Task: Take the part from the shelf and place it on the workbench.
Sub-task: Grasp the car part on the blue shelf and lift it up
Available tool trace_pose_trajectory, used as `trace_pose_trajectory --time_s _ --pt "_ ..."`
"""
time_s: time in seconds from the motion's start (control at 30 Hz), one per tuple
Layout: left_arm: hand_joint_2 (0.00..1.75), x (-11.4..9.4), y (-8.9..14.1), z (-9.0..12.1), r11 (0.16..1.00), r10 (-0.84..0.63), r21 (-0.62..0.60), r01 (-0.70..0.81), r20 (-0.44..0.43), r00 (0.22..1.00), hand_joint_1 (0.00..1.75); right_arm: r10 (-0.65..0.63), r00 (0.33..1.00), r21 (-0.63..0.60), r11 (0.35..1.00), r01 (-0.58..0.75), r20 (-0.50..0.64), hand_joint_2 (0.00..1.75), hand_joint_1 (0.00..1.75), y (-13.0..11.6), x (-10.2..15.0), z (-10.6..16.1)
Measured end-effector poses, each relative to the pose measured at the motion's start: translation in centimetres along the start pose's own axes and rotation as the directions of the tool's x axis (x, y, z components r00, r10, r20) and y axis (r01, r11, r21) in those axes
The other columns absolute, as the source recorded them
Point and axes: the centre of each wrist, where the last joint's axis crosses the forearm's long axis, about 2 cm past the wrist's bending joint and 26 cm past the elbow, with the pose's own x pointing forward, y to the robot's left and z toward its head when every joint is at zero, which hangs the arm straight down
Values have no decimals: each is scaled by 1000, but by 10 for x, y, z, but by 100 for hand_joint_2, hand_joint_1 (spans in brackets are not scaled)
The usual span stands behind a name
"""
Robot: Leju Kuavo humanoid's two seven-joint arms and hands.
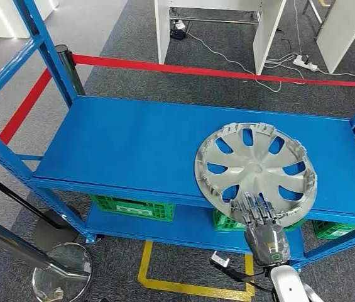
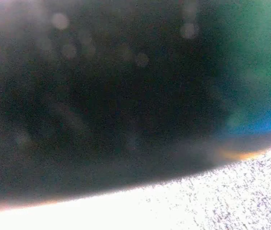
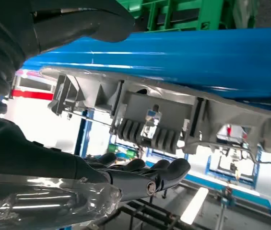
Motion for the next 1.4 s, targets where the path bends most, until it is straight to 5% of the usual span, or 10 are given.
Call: trace_pose_trajectory --time_s 0.13,0.2,0.97,1.27,1.4 --pt "0 2 0 -1 1000 -1 -1 1 -2 1000 0 -1 1000 17 1000 2 -15 175 162 0 -1 -6" --pt "0 3 -1 -1 1000 -3 0 3 -3 1000 0 -3 1000 22 1000 4 -22 175 175 0 -1 -10" --pt "0 11 -3 -2 1000 -19 15 20 -29 999 0 -30 998 -16 999 29 -54 175 175 -1 7 -26" --pt "0 14 -3 -3 995 -87 36 90 -82 993 0 -81 995 -239 969 66 -55 175 175 -30 15 -34" --pt "0 15 -3 -3 989 -133 54 138 -87 987 0 -57 994 -417 904 90 91 175 175 -61 10 -41"
